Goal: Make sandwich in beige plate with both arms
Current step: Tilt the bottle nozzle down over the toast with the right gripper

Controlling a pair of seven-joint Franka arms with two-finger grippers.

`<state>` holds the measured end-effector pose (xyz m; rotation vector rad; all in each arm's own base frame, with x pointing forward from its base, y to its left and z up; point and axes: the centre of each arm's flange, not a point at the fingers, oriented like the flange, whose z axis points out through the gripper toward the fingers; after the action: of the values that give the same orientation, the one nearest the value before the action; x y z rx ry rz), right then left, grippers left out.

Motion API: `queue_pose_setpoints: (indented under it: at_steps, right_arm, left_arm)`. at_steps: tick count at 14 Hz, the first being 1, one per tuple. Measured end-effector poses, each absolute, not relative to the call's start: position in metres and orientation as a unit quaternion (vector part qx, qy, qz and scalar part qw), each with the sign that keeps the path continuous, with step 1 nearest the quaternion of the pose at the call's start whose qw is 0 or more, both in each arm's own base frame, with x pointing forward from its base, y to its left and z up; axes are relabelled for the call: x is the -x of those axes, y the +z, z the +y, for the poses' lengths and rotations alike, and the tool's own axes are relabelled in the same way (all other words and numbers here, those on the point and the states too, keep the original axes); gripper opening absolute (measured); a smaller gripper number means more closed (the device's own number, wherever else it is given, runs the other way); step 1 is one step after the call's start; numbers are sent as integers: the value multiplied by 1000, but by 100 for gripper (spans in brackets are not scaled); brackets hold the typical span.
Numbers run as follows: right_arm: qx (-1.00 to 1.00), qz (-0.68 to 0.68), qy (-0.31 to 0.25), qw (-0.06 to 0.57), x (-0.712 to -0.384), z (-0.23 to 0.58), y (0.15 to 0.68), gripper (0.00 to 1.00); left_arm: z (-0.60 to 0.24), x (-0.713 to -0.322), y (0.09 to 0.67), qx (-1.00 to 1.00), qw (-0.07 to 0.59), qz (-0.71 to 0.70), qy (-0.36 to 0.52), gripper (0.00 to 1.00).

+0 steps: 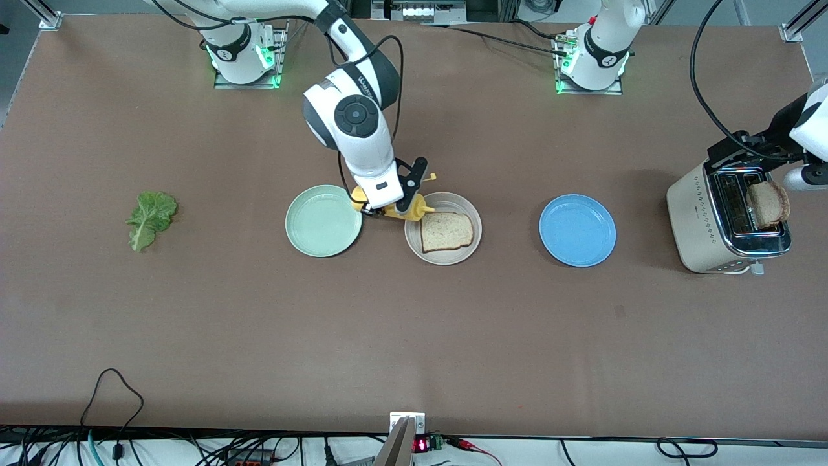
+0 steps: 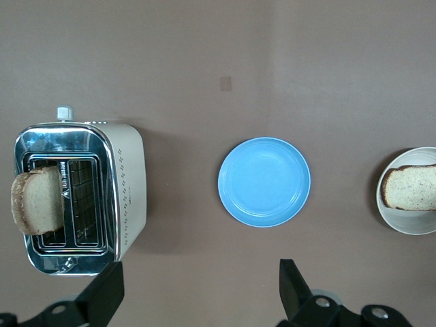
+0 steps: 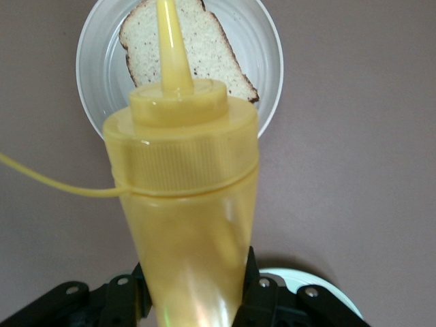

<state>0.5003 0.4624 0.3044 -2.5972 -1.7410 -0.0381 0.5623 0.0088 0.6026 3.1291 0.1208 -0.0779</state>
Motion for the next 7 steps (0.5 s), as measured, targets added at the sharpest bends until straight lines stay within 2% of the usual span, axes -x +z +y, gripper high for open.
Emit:
queue_pose_setpoints:
  at_steps: [7]
  right_arm:
    - [829,-559,-4,-18,-511,493,289,51]
  left_arm:
    - [13,-562,602,-999,5,42,-25,100]
